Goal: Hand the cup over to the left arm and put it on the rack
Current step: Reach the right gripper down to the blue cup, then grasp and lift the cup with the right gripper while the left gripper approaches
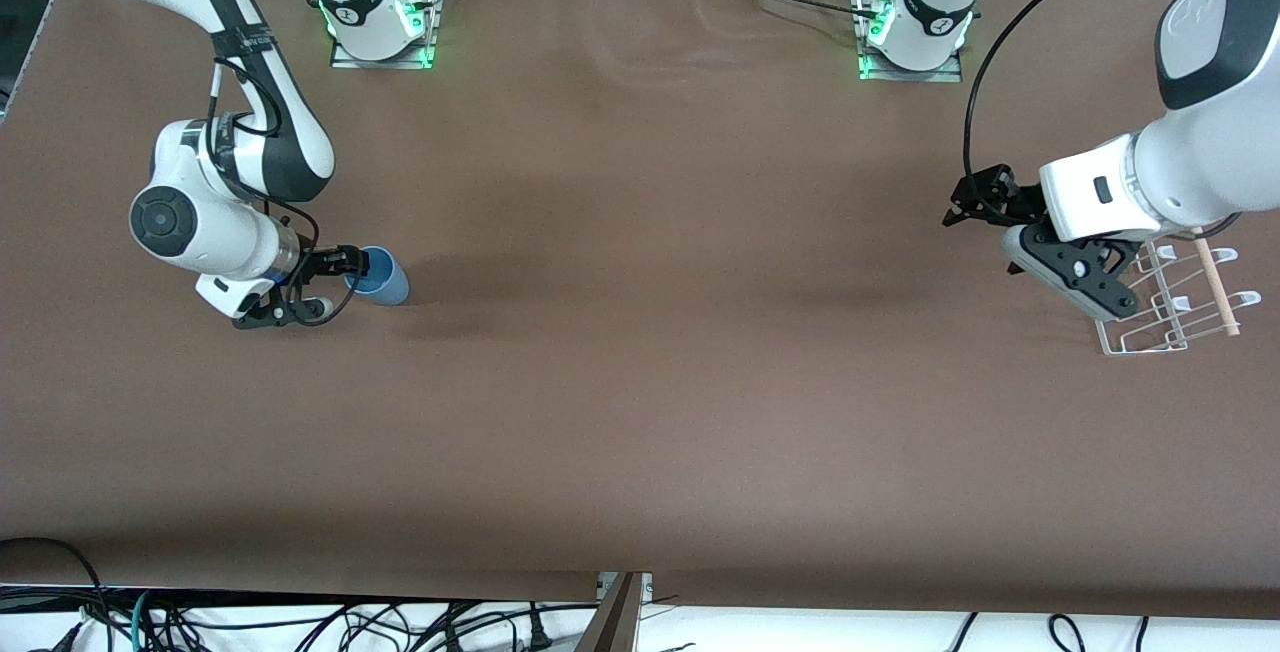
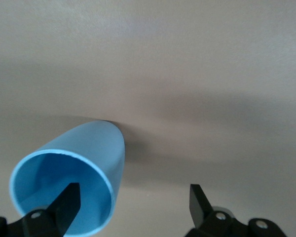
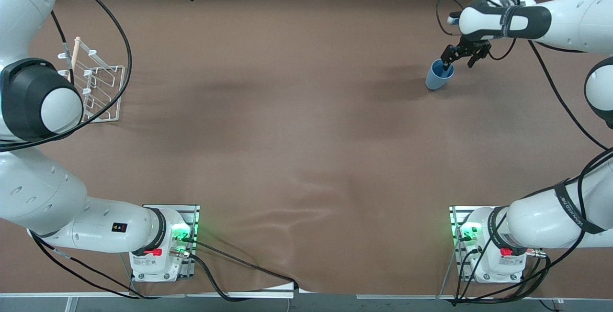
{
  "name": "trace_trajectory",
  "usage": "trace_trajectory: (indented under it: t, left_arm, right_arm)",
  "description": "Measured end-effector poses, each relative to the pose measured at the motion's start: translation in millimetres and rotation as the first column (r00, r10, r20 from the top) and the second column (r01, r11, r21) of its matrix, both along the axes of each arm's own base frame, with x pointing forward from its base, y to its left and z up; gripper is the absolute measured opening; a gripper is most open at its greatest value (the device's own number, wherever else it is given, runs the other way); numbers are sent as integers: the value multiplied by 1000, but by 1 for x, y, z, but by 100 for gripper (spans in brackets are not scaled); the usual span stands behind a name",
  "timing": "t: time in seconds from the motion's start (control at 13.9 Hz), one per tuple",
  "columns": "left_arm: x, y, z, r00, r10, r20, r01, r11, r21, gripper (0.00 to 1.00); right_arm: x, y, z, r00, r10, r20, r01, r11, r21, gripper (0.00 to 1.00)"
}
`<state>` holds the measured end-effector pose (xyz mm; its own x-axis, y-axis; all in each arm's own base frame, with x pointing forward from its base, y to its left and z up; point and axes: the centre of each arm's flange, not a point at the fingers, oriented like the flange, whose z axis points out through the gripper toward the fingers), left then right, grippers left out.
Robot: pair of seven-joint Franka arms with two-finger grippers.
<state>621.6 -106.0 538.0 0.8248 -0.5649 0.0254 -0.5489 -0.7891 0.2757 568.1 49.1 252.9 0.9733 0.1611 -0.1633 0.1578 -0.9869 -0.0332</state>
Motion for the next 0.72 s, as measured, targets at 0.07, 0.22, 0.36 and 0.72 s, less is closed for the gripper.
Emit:
trace_trajectory:
  t: [0.07, 0.22, 0.36, 0.72]
  left_arm:
    - [3, -3, -5, 999, -46, 16, 46, 999, -28, 100]
    - [7, -12, -14, 993, -112, 45, 115, 991, -63, 100]
    - [10, -23, -20, 982, -167, 85, 176, 978, -113, 100]
    - [21, -38, -49, 970, -200, 135, 227, 946, -233, 100]
  right_arm:
    - [-2, 0, -7, 1000, 0, -2, 0, 1000, 0, 96]
    - [-3, 0, -11, 1000, -2, -4, 2, 1000, 0, 72]
    - [-3, 2, -11, 1000, -18, -4, 18, 1000, -2, 49]
    - [-1, 20, -8, 997, -70, -32, 70, 998, -1, 5]
